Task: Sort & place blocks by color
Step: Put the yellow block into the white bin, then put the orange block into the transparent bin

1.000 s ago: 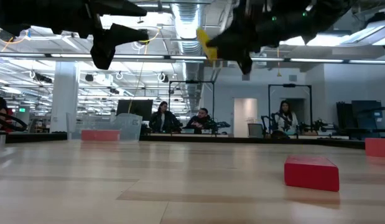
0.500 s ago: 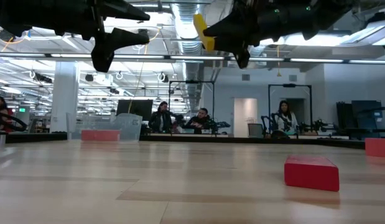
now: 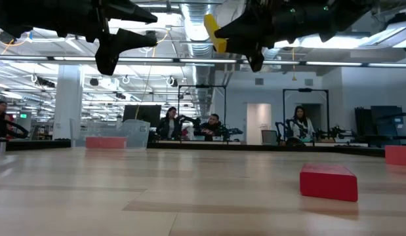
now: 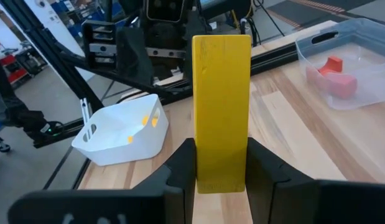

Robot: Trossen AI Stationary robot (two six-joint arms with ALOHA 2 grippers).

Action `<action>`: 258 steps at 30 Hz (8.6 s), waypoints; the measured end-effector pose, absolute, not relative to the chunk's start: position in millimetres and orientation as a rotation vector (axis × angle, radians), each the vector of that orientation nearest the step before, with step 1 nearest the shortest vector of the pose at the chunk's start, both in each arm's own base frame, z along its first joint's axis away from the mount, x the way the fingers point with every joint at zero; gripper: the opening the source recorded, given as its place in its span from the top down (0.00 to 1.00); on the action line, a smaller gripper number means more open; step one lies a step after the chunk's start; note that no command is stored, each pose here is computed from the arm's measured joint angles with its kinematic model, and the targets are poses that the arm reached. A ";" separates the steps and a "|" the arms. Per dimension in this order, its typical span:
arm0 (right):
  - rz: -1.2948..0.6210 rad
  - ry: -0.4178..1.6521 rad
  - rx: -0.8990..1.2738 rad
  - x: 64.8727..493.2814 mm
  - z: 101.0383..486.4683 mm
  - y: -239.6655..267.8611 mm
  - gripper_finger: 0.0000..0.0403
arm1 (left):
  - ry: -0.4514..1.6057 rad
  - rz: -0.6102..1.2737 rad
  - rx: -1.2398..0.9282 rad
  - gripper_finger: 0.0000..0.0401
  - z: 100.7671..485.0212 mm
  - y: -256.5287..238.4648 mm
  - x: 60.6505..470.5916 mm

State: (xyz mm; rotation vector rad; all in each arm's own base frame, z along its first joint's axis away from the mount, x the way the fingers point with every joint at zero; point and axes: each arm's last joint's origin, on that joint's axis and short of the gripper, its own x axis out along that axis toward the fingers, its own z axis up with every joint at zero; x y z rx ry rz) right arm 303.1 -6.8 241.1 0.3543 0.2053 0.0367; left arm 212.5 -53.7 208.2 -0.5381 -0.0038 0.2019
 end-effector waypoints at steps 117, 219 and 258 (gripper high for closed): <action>0.171 0.160 0.118 301.5 245.8 39.2 0.73 | -0.127 0.149 -0.193 0.16 231.8 -50.7 298.7; 0.209 0.230 0.154 294.0 267.5 54.3 0.29 | 1.069 0.258 -0.789 0.82 210.7 -160.0 143.2; 0.196 0.275 0.190 293.2 261.6 59.2 0.29 | 0.390 0.151 -0.155 0.61 258.2 -148.5 166.4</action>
